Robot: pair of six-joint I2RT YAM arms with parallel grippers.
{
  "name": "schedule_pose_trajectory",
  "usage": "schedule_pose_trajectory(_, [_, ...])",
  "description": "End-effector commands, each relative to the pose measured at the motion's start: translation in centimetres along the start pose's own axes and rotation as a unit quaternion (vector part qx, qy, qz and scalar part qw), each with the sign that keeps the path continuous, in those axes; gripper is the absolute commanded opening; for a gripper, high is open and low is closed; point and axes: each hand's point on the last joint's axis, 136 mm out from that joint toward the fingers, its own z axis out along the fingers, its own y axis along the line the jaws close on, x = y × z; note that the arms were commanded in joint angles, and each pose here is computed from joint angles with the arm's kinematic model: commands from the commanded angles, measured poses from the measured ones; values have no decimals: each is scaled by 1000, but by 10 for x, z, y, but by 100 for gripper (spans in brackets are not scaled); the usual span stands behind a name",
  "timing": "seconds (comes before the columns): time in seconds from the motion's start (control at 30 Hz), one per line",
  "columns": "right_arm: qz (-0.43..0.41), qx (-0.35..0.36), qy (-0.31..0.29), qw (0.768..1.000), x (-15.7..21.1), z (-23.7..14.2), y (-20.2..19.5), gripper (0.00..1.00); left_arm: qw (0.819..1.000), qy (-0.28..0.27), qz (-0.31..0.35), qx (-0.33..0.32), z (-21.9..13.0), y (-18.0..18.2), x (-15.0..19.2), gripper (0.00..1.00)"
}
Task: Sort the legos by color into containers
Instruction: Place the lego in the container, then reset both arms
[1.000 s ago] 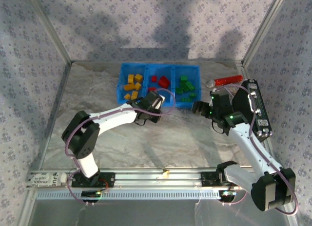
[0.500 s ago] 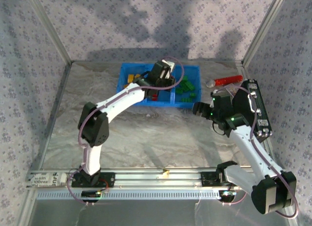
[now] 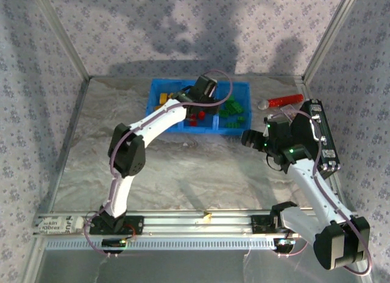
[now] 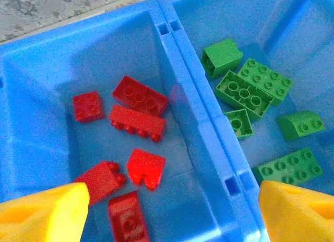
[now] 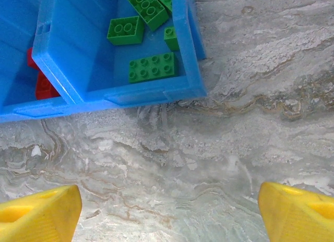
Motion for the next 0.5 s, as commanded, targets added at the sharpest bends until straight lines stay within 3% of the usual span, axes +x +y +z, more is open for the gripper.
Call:
schedule_pose_trajectory(0.0, [0, -14, -2, 1000, 1, -3, 3, 90, 997, -69, -16, 5, -45, 4, -36, 85])
schedule_pose_trajectory(0.13, [-5, -16, -4, 1000, 3, -4, 3, 90, 996, -85, -21, 23, -60, 2, -23, 85])
schedule_pose_trajectory(0.47, [-21, 3, 2, 1000, -5, 3, 0, 95, 997, -69, -20, 8, -79, 22, 22, 85])
